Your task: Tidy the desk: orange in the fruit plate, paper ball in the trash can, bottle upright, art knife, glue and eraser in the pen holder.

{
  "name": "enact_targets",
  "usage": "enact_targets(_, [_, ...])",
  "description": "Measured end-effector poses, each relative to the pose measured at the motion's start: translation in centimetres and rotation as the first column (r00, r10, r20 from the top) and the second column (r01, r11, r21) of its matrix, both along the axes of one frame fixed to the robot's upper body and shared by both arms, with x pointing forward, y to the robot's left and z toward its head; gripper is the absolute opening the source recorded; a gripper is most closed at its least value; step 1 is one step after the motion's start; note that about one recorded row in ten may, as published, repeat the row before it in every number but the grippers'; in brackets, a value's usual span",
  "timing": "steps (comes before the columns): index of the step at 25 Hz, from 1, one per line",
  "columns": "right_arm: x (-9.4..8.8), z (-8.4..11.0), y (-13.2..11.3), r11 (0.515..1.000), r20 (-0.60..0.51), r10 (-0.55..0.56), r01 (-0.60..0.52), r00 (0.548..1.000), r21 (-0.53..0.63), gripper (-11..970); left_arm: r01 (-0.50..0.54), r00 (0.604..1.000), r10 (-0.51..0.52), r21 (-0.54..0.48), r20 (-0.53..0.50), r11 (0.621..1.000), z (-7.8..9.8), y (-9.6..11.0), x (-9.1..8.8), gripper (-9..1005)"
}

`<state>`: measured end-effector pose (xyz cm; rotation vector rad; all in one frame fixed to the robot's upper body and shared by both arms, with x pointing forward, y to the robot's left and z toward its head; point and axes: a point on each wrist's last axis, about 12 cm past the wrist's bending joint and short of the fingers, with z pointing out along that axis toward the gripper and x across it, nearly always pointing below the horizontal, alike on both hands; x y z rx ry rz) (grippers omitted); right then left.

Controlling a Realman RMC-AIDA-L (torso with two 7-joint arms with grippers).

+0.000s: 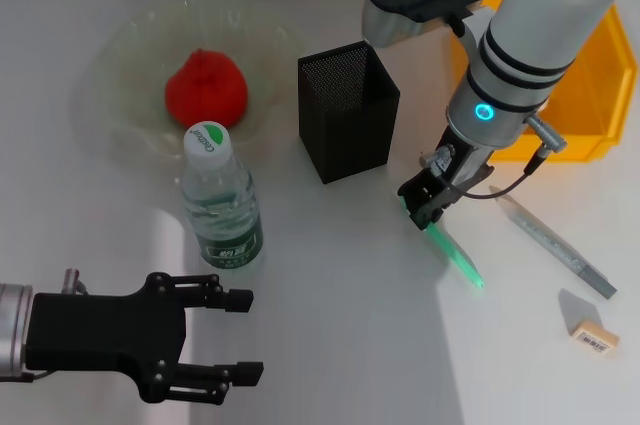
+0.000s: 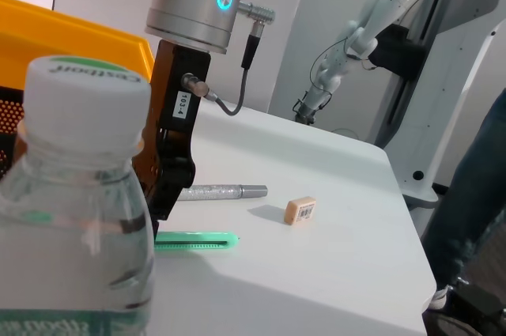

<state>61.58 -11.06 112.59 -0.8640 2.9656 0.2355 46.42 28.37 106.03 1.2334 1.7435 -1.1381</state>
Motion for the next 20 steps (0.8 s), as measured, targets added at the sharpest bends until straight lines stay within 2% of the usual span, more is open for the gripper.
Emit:
enact_targets(14, [-1.0,0.6,-1.7,0.996,0.058,0.007,-0.012,0.998,0.089,78,-0.003,1.000,0.003,-0.001,-0.001,1.000,0.0,0.1,0.0,769])
enact_targets(19, [-1.9,0.7,-3.4,0.989,0.118,0.023,-0.040,0.993,0.146,78,-0.011,1.000,0.011,-0.008,0.001,1.000,0.1,0.1,0.0,769])
enact_targets(20, [-2.3,0.9,-4.2,0.980,0.148,0.022,-0.051,0.989,0.191,78,-0.015,1.000,0.014,-0.019,-0.003,1.000,0.2,0.1,0.0,769])
